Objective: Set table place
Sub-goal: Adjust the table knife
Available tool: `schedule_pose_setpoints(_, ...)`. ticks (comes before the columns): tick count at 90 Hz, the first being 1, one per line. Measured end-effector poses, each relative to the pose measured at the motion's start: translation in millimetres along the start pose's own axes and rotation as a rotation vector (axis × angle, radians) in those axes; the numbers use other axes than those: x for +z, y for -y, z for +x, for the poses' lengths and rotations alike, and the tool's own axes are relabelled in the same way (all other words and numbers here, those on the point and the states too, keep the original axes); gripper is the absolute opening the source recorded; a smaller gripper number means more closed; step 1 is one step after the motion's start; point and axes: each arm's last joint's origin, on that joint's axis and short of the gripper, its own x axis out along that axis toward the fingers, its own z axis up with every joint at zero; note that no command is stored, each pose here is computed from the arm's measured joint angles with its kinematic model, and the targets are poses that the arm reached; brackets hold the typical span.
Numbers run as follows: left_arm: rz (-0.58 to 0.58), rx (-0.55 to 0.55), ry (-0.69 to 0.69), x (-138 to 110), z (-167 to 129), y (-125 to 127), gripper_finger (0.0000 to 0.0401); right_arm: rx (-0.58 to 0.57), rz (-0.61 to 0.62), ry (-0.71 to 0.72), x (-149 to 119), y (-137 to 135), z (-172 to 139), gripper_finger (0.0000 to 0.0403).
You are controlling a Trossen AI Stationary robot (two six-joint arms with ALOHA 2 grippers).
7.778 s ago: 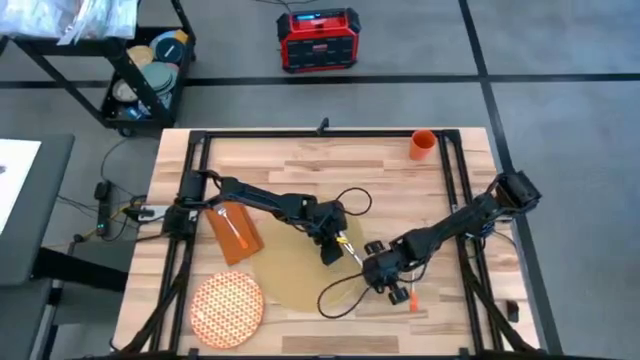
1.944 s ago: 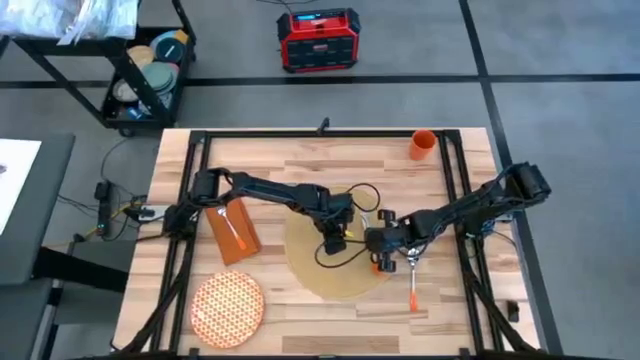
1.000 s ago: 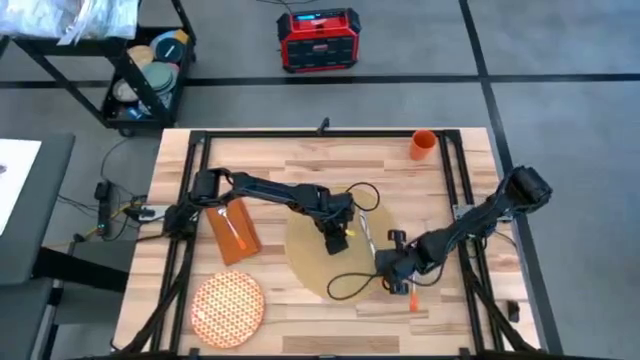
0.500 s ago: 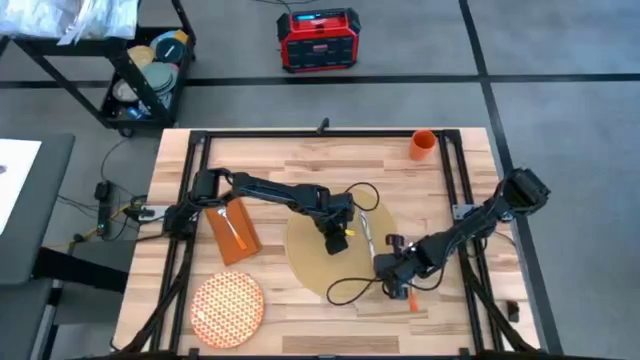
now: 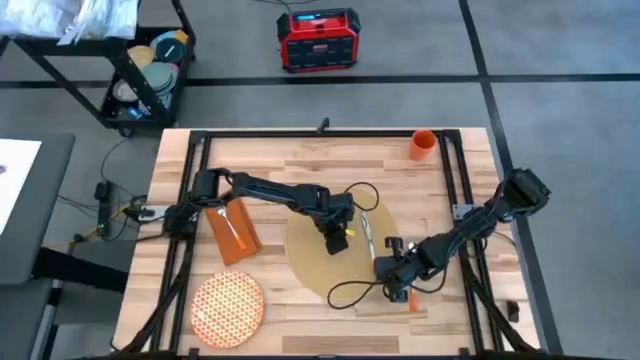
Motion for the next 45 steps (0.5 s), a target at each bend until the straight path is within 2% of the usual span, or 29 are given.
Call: schedule_pose_setpoints(45, -0.001, 0.000, 0.000, 0.0, 0.0, 0.0, 0.0000, -0.031, 0.037, -0.003, -3.7, -2.4, 0.1, 0.0000)
